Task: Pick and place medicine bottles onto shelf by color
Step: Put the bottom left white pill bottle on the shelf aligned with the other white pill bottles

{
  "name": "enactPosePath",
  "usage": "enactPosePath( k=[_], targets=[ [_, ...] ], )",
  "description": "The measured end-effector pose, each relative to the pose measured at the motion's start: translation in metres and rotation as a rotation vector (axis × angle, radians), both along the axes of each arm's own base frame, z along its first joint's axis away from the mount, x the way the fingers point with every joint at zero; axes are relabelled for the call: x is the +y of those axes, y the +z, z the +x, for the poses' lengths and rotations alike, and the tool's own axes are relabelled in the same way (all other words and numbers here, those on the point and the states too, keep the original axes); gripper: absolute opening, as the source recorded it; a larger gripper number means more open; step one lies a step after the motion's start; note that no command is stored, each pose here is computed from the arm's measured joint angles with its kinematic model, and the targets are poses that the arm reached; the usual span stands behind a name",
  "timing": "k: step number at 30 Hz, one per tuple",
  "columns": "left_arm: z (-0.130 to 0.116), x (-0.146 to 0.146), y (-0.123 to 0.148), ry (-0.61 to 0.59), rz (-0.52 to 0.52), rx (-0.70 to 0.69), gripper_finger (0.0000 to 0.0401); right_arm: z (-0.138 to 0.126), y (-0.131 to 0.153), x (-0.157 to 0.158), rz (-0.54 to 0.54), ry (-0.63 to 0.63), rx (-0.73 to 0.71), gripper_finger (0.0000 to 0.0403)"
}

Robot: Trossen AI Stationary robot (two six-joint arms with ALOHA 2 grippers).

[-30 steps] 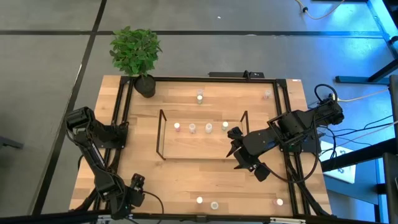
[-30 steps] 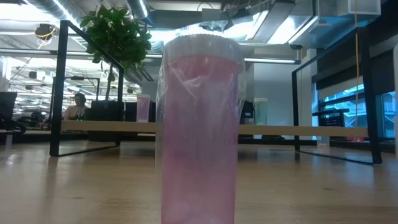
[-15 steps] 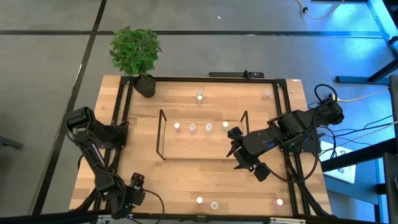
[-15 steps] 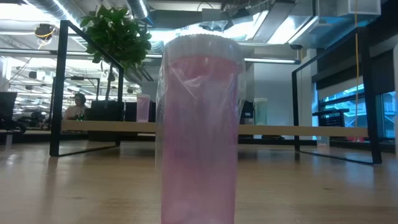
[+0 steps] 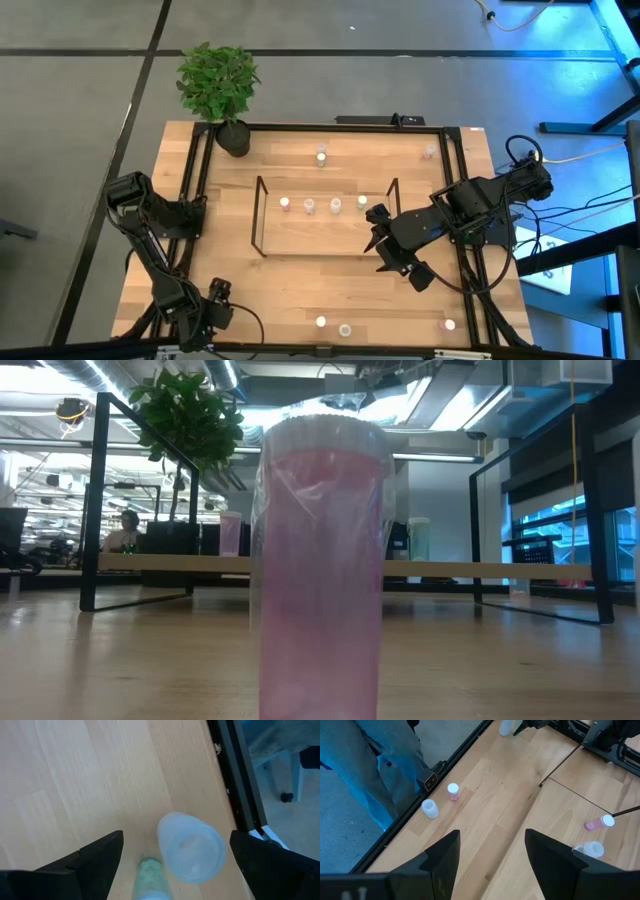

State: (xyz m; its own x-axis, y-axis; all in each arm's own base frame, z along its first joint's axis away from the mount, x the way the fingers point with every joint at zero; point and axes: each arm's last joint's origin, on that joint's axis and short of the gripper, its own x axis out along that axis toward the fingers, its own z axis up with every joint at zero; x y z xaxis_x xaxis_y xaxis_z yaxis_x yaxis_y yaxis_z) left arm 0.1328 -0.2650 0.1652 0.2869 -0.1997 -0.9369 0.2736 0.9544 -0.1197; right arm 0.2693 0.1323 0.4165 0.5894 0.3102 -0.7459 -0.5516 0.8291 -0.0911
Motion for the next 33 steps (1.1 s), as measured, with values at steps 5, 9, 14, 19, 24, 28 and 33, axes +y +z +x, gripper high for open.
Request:
enactPosePath(
  k=[5,9,14,19,24,28,33],
  targets=[
    [0.0021,0.0012,-0.0001,0.006,-0.003,0.008,0.036,0.0,0.0001,-0.0001,0.0,0.0,0.0,0.0225],
    [0.0038,0.0021,-0.0002,0.006,-0.011,0.027,0.036,0.0,0.0,-0.0001,0.0,-0.001,0.0,0.0225],
    [0.0041,0.0023,-0.0002,0.005,-0.007,0.022,0.036,0.0,0.0,0.0,0.0,0.0,0.0,0.0225],
    [0.0042,0.0023,-0.0002,0.021,-0.01,0.021,0.036,0.0,0.0,0.0,0.0,0.0,0.0,0.0225],
    [0.0042,0.003,-0.0004,0.039,-0.005,0.017,0.036,0.0,0.0,0.0,0.0,0.0,0.0,0.0225],
    [0.0037,0.0041,-0.0009,0.04,0.008,0.019,0.036,-0.0001,0.0001,-0.0002,0.0,-0.001,0.0,0.0225],
    [0.0037,0.004,-0.0008,0.04,0.007,0.019,0.036,0.0,0.0001,-0.0001,0.0,0.0,0.0,0.0225]
  ],
)
